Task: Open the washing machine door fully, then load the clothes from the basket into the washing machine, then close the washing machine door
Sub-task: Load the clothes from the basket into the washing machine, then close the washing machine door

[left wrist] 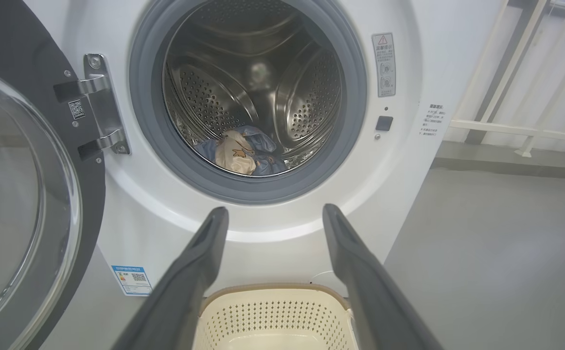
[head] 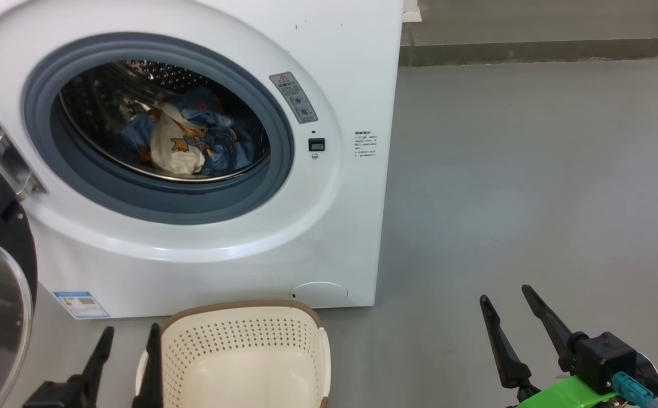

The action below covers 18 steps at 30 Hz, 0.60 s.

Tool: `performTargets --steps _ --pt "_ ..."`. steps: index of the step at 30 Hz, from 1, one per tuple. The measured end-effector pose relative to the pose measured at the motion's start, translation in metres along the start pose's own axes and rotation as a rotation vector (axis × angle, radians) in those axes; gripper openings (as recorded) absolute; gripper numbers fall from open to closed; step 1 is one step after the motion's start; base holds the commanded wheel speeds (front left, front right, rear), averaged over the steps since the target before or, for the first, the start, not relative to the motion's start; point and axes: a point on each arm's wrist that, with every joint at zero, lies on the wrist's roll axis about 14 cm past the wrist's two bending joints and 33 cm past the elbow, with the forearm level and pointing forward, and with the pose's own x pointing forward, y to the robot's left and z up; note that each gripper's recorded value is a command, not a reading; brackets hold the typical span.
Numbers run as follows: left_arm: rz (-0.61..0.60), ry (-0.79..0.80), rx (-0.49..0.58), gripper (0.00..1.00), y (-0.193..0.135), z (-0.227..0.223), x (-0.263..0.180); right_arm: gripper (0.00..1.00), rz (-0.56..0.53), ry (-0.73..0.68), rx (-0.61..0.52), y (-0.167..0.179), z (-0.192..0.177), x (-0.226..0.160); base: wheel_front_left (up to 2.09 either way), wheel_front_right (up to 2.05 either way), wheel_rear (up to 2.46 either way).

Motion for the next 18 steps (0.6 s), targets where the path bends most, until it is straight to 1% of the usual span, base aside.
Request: performTargets --steps 8,12,18 --pt "-0.003 -0.021 -0.009 1.0 -0.013 -0.001 -0.004 1.0 -0.024 0.001 0.002 -0.007 -0.001 -0.008 0.0 0.0 0.0" --pt "-0.024 -0.042 -0.013 1.0 -0.02 0.002 -0.004 1.0 -0.032 -0.008 0.014 -0.009 0.001 -0.008 0.0 0.0 0.0" --pt "-0.035 -0.046 -0.014 1.0 -0.022 0.0 -0.006 1.0 -0.036 -0.012 0.02 -0.01 0.002 -0.009 0.0 0.0 0.0"
